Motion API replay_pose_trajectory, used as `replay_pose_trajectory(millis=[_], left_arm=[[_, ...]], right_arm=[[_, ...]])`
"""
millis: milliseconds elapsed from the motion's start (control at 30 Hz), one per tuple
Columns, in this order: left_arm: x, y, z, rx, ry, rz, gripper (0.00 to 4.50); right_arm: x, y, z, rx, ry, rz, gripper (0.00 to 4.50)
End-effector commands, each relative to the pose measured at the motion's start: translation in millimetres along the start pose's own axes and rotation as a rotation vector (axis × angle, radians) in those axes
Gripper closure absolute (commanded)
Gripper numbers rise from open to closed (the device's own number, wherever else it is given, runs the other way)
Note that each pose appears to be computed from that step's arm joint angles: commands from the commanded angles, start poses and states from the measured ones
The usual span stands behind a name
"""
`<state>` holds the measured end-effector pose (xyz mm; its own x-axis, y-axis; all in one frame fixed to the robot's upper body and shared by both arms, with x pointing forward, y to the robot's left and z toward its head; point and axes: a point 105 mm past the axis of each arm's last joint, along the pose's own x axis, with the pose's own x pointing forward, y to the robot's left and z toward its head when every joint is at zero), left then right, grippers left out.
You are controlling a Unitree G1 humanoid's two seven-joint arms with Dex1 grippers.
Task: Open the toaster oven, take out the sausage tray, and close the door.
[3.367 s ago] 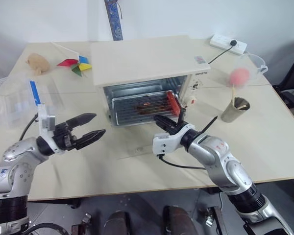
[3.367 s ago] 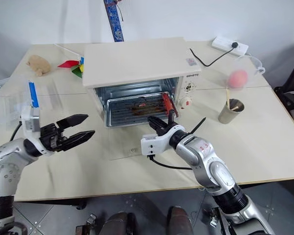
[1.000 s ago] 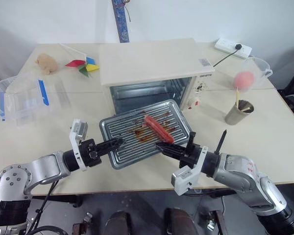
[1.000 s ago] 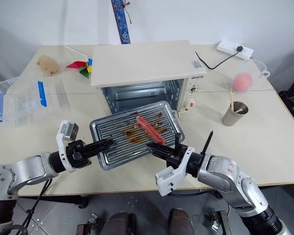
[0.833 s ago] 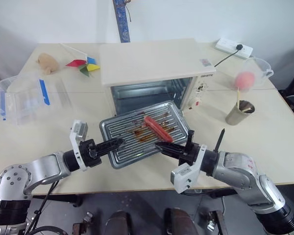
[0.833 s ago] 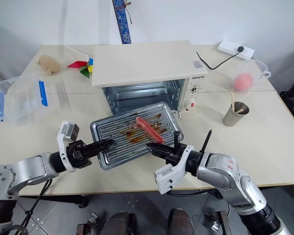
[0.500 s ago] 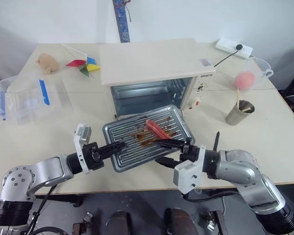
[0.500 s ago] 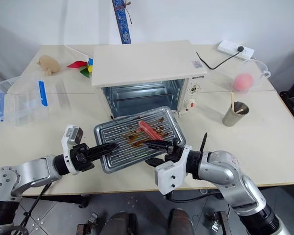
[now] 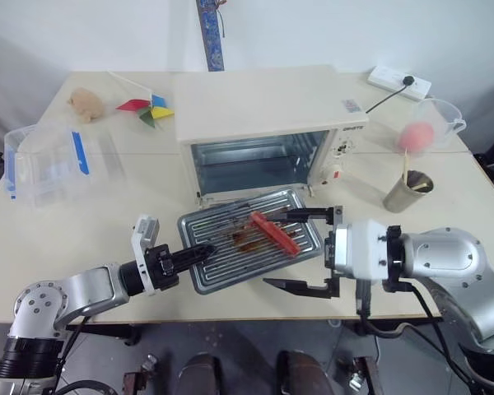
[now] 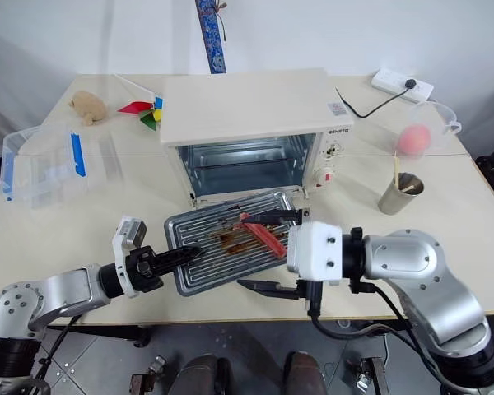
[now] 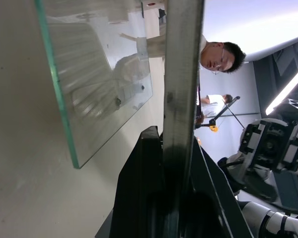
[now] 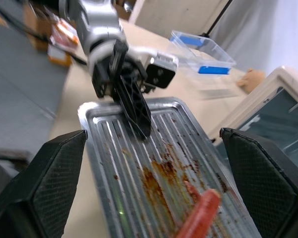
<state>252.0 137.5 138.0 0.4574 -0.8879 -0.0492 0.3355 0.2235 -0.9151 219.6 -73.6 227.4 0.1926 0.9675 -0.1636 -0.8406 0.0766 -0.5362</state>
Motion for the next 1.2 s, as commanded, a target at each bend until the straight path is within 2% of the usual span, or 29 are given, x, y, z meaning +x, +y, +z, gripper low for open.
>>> replay_pose_trajectory(millis=[33, 167, 300, 433, 567, 700, 800, 933, 1133, 1200], left_arm=[[-9, -6, 6, -0.002, -0.062, -0.042, 4.50], [-13, -7, 6, -0.001, -0.094, -0.049, 4.50], [-19, -7, 2, -0.008, -0.173, -0.049, 4.50], [-25, -8, -2, -0.010, -0.242, -0.039, 4.50], [-54, -7, -11, -0.010, -0.397, 0.030, 4.50], [-78, -5, -15, -0.015, -0.506, 0.095, 4.50], [-92, -2, -25, -0.033, -0.535, 0.140, 4.50], [-102, -5, -32, -0.036, -0.590, 0.166, 4.50], [-112, -9, -45, -0.053, -0.659, 0.204, 4.50], [-115, -11, -48, -0.054, -0.679, 0.217, 4.50]], right_arm=[[-20, -13, 8, 0.082, 0.005, 0.013, 0.03], [-36, -14, 7, 0.144, 0.028, 0.055, 0.03], [-68, -33, -23, 0.209, 0.139, -0.039, 0.03], [-84, -36, -43, 0.240, 0.203, -0.069, 0.03], [-104, -33, -85, 0.290, 0.318, -0.086, 0.03], [-107, -39, -106, 0.296, 0.332, -0.108, 0.03], [-107, -47, -119, 0.312, 0.301, -0.149, 0.66], [-105, -45, -134, 0.316, 0.321, -0.127, 2.04], [-101, -52, -140, 0.316, 0.313, -0.131, 4.09], [-102, -53, -142, 0.317, 0.315, -0.134, 4.49]])
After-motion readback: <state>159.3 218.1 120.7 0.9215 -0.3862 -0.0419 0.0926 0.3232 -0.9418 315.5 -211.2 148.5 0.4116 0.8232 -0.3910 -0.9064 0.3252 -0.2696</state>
